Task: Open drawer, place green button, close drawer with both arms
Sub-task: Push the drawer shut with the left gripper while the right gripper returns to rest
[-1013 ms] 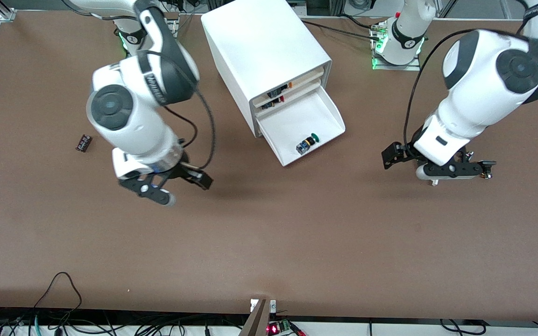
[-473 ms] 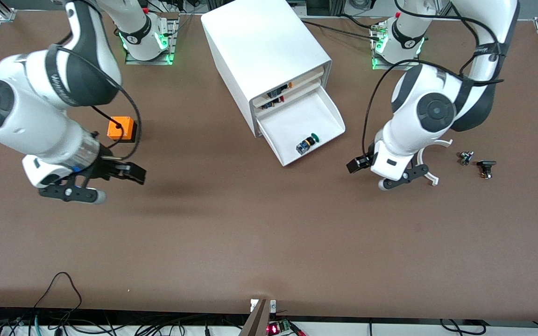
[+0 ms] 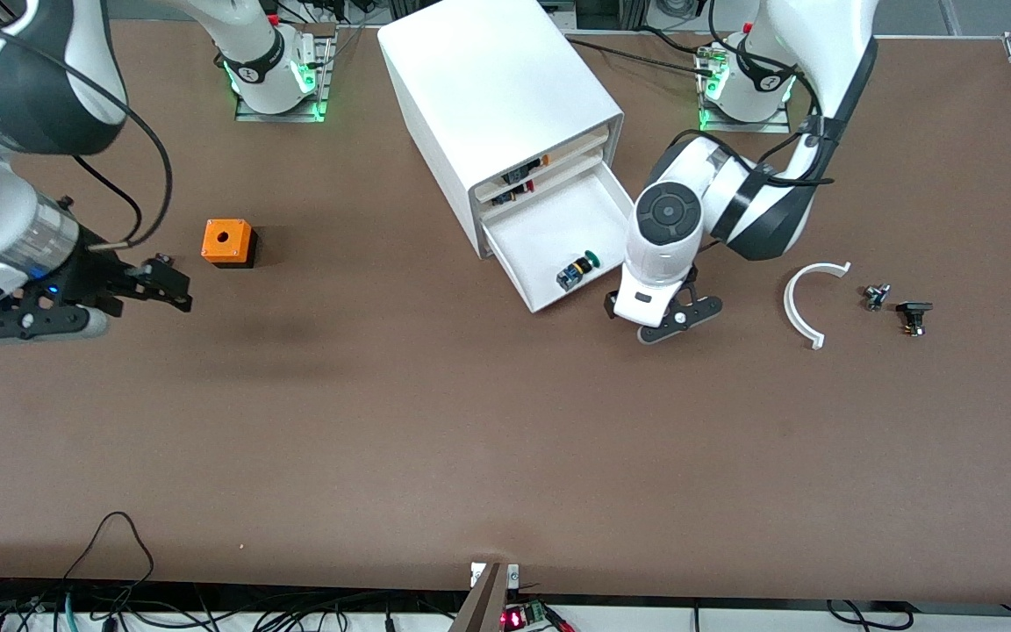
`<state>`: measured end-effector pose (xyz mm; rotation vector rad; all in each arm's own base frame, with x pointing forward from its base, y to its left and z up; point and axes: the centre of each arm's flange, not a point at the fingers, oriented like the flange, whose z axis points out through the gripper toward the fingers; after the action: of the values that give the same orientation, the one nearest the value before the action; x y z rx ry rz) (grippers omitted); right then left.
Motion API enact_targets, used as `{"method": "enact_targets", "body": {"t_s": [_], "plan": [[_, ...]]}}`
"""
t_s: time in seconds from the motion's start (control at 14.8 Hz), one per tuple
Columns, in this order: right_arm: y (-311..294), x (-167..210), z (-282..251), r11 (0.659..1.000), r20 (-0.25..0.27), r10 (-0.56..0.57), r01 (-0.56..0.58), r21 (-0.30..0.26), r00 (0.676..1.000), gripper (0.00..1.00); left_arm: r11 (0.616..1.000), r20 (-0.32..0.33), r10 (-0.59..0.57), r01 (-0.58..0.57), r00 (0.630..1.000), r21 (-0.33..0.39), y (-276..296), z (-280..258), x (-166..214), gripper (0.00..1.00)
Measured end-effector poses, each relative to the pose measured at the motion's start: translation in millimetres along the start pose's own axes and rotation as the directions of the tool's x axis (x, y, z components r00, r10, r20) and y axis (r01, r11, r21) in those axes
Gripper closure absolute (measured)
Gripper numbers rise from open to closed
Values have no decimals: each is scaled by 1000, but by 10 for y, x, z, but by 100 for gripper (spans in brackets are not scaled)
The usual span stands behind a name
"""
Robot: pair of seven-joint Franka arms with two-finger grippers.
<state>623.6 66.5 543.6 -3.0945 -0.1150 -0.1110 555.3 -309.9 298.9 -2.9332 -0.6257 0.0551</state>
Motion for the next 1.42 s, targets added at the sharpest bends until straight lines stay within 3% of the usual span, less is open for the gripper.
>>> {"method": "enact_targets", "body": {"t_s": [0.47,0.95,1.42], "plan": [[-82,-368,-593,1000,-16,4,-4,2,1000,0,993,-2,-78,77,997,-91,159,443,-364,6],[-100,-420,-666,1000,-16,-4,3,-25,1000,0,990,13,-116,116,993,-77,294,593,-789,7],[-56,-440,-708,1000,-19,1,-2,-14,1000,0,992,48,-106,109,993,-69,461,631,-1324,5]]}}
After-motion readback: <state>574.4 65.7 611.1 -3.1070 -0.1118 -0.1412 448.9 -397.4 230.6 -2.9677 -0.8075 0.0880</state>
